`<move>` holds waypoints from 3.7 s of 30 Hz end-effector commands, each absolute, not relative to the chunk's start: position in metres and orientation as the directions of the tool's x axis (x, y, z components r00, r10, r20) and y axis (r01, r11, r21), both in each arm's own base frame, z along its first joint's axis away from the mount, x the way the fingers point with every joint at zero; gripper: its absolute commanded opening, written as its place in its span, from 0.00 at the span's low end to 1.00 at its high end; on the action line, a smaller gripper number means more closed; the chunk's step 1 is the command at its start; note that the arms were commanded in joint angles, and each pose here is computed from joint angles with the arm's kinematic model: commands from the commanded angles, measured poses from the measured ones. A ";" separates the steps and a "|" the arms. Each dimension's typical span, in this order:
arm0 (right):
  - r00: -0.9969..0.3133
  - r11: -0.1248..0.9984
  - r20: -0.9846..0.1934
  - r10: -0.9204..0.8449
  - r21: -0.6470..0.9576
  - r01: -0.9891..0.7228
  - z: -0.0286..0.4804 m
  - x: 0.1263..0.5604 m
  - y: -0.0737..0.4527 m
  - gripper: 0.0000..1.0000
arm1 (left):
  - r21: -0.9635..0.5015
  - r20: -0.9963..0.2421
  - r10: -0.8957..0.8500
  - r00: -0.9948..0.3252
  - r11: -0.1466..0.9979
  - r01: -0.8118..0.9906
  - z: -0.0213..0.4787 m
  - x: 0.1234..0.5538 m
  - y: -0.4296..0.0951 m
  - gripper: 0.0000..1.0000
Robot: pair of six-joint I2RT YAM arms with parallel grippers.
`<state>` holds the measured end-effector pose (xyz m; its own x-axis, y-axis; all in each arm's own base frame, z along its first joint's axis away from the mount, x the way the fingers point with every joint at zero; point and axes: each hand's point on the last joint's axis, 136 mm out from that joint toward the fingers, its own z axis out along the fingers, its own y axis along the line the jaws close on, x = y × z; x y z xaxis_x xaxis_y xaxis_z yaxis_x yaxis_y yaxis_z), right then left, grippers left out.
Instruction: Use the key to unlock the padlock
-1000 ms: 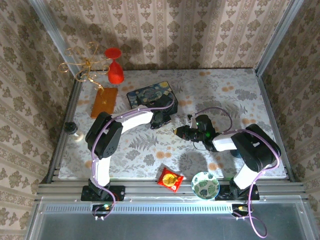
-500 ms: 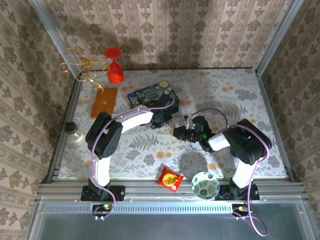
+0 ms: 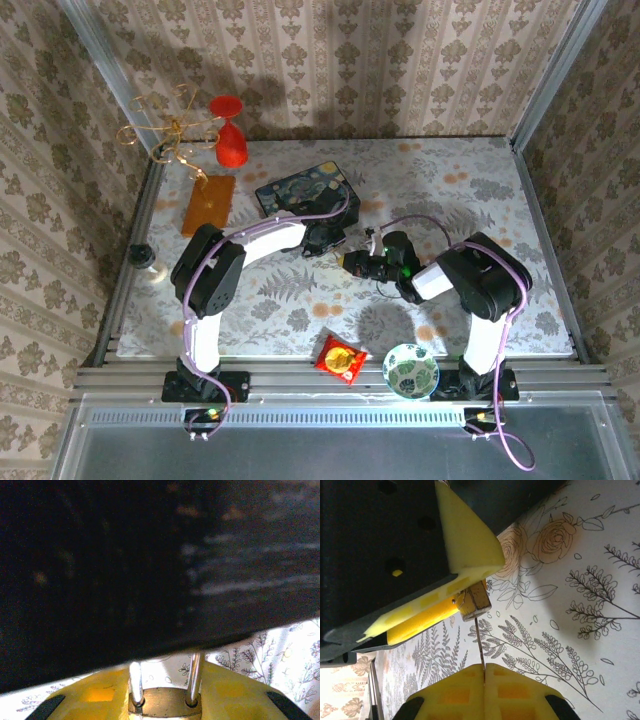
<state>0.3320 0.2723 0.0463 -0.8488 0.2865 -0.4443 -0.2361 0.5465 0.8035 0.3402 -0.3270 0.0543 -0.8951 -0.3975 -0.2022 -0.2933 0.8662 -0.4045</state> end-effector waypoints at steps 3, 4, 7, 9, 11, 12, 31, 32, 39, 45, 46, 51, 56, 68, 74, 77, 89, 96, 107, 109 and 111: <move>-0.821 0.546 -0.477 0.313 0.798 -0.256 0.053 0.343 0.275 0.00 | -0.486 -0.221 -0.420 -0.880 0.830 -0.274 0.084 0.347 -0.334 0.00; -0.820 0.547 -0.477 0.316 0.798 -0.253 0.052 0.343 0.274 0.00 | -0.487 -0.221 -0.421 -0.880 0.829 -0.274 0.084 0.348 -0.334 0.00; -0.816 0.550 -0.477 0.326 0.798 -0.247 0.051 0.343 0.271 0.00 | -0.488 -0.222 -0.422 -0.879 0.828 -0.274 0.084 0.348 -0.333 0.00; -0.812 0.547 -0.479 0.333 0.799 -0.248 0.051 0.342 0.270 0.00 | -0.490 -0.223 -0.421 -0.879 0.828 -0.272 0.085 0.348 -0.334 0.00; -0.809 0.547 -0.483 0.336 0.799 -0.250 0.052 0.342 0.270 0.00 | -0.489 -0.223 -0.423 -0.879 0.828 -0.274 0.085 0.348 -0.333 0.00; -0.807 0.546 -0.485 0.337 0.799 -0.252 0.052 0.342 0.269 0.00 | -0.488 -0.223 -0.421 -0.879 0.829 -0.273 0.084 0.349 -0.333 0.00; -0.779 0.558 -0.499 0.380 0.795 -0.238 0.054 0.345 0.258 0.00 | -0.495 -0.226 -0.426 -0.876 0.825 -0.274 0.086 0.350 -0.330 0.00; -0.780 0.556 -0.498 0.379 0.796 -0.238 0.054 0.344 0.258 0.00 | -0.496 -0.227 -0.429 -0.874 0.823 -0.275 0.087 0.350 -0.330 0.00; -0.792 0.551 -0.486 0.368 0.801 -0.235 0.049 0.337 0.257 0.00 | -0.516 -0.223 -0.453 -0.863 0.806 -0.290 0.090 0.355 -0.330 0.00; -0.777 0.555 -0.497 0.387 0.798 -0.234 0.049 0.335 0.253 0.00 | -0.528 -0.214 -0.470 -0.856 0.793 -0.304 0.093 0.357 -0.331 0.00; -0.771 0.549 -0.501 0.393 0.800 -0.240 0.050 0.336 0.253 0.00 | -0.529 -0.207 -0.476 -0.855 0.789 -0.311 0.093 0.357 -0.330 0.00; -0.738 0.508 -0.516 0.436 0.817 -0.271 0.059 0.340 0.253 0.00 | -0.548 -0.145 -0.502 -0.853 0.758 -0.353 0.092 0.354 -0.334 0.00; -0.723 0.512 -0.521 0.454 0.817 -0.268 0.059 0.344 0.252 0.00 | -0.565 -0.106 -0.519 -0.848 0.734 -0.378 0.096 0.355 -0.336 0.00; -0.714 0.505 -0.527 0.460 0.817 -0.277 0.065 0.349 0.253 0.00 | -0.597 -0.073 -0.535 -0.842 0.699 -0.393 0.099 0.358 -0.341 0.00; -0.722 0.503 -0.518 0.459 0.821 -0.269 0.063 0.348 0.253 0.00 | -0.609 -0.063 -0.536 -0.842 0.689 -0.393 0.098 0.358 -0.344 0.00; -0.721 0.504 -0.513 0.465 0.823 -0.261 0.061 0.349 0.253 0.00 | -0.616 -0.056 -0.533 -0.844 0.684 -0.391 0.098 0.358 -0.346 0.00; -0.679 0.500 -0.527 0.512 0.825 -0.263 0.078 0.358 0.244 0.00 | -0.628 -0.036 -0.534 -0.845 0.670 -0.396 0.096 0.355 -0.347 0.00; -0.702 0.462 -0.479 0.527 0.855 -0.236 0.079 0.357 0.243 0.00 | -0.653 -0.041 -0.530 -0.847 0.656 -0.379 0.104 0.357 -0.349 0.00; -0.714 0.428 -0.466 0.523 0.868 -0.253 0.089 0.356 0.248 0.00 | -0.666 -0.039 -0.529 -0.848 0.646 -0.373 0.107 0.359 -0.353 0.00; -0.712 0.428 -0.466 0.525 0.868 -0.252 0.090 0.355 0.247 0.00 | -0.668 -0.038 -0.531 -0.846 0.644 -0.374 0.107 0.360 -0.352 0.00; -0.709 0.428 -0.469 0.527 0.867 -0.255 0.092 0.355 0.246 0.00 | -0.669 -0.038 -0.529 -0.848 0.643 -0.372 0.108 0.359 -0.353 0.00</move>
<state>0.3508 0.2454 0.0707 -0.7342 0.5094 -0.4487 -0.2101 0.4580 0.8638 0.3490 -0.3429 0.0737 -0.8551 -0.5177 -0.0294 -0.4069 0.7050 -0.5808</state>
